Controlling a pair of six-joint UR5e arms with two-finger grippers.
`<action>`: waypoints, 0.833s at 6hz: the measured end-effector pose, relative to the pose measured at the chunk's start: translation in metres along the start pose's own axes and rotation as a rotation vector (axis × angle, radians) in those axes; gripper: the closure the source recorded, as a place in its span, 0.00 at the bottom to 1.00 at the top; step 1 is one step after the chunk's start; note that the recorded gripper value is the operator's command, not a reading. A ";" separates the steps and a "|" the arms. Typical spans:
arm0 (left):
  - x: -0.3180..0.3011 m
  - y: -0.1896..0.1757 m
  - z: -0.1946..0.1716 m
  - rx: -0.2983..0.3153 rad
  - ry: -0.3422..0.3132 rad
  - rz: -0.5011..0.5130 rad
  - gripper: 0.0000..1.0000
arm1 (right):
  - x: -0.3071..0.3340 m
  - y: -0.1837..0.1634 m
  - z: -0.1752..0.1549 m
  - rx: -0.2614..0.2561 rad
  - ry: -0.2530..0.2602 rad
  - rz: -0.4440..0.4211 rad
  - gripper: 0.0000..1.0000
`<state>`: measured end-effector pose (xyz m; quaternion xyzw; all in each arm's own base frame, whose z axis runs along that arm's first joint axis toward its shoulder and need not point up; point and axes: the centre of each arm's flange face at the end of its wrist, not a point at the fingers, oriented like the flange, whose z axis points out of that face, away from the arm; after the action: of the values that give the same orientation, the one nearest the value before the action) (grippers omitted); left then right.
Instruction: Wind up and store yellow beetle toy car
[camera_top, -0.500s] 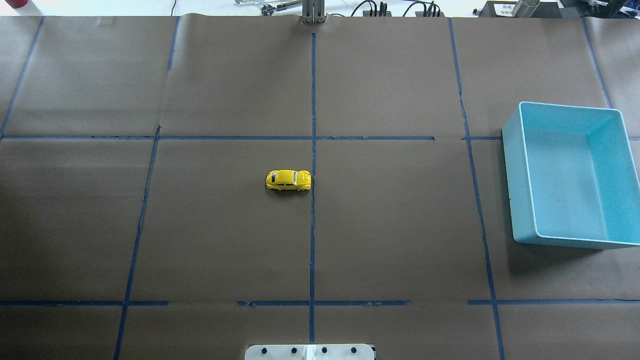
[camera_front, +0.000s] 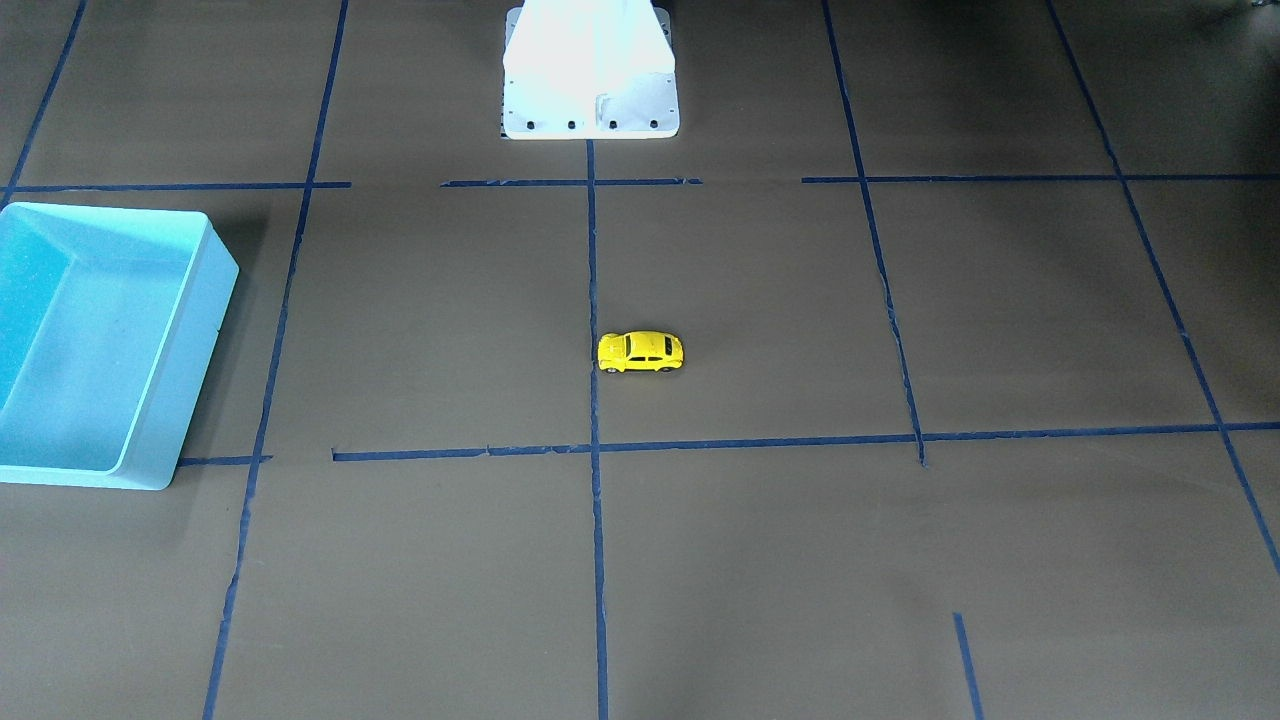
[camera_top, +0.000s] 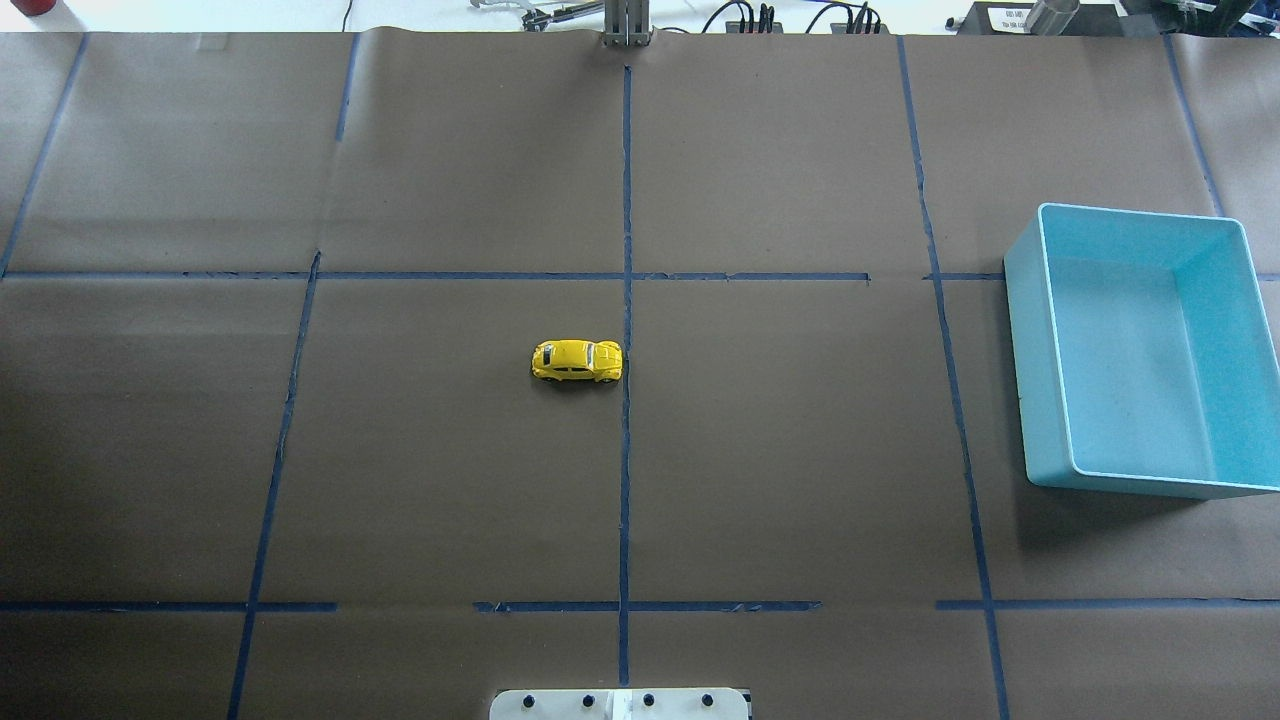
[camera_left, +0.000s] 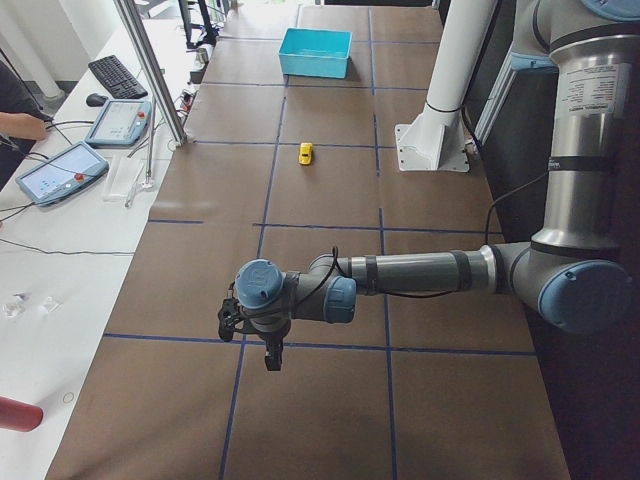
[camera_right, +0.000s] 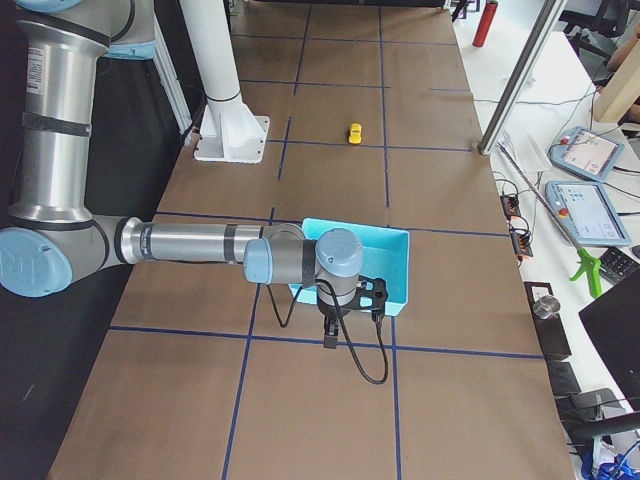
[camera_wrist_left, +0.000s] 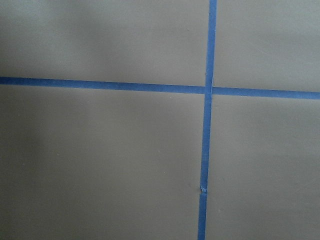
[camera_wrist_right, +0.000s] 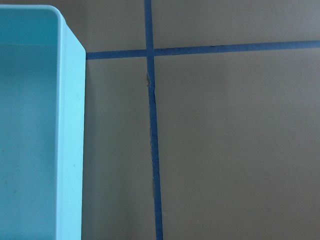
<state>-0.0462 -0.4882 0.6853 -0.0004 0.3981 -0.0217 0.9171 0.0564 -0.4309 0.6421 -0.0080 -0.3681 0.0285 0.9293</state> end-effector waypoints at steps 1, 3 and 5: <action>0.002 -0.001 -0.002 0.004 0.002 0.005 0.00 | -0.002 -0.005 -0.001 0.004 -0.001 -0.001 0.00; 0.006 -0.004 0.001 0.001 0.002 0.011 0.00 | 0.000 -0.007 0.001 0.000 -0.001 0.004 0.00; 0.020 -0.012 0.002 0.001 0.002 0.039 0.00 | 0.004 -0.006 0.002 0.000 0.013 0.004 0.00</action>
<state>-0.0320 -0.5007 0.6724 0.0080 0.3992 -0.0039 0.9168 0.0577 -0.4366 0.6467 -0.0087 -0.3622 0.0303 0.9316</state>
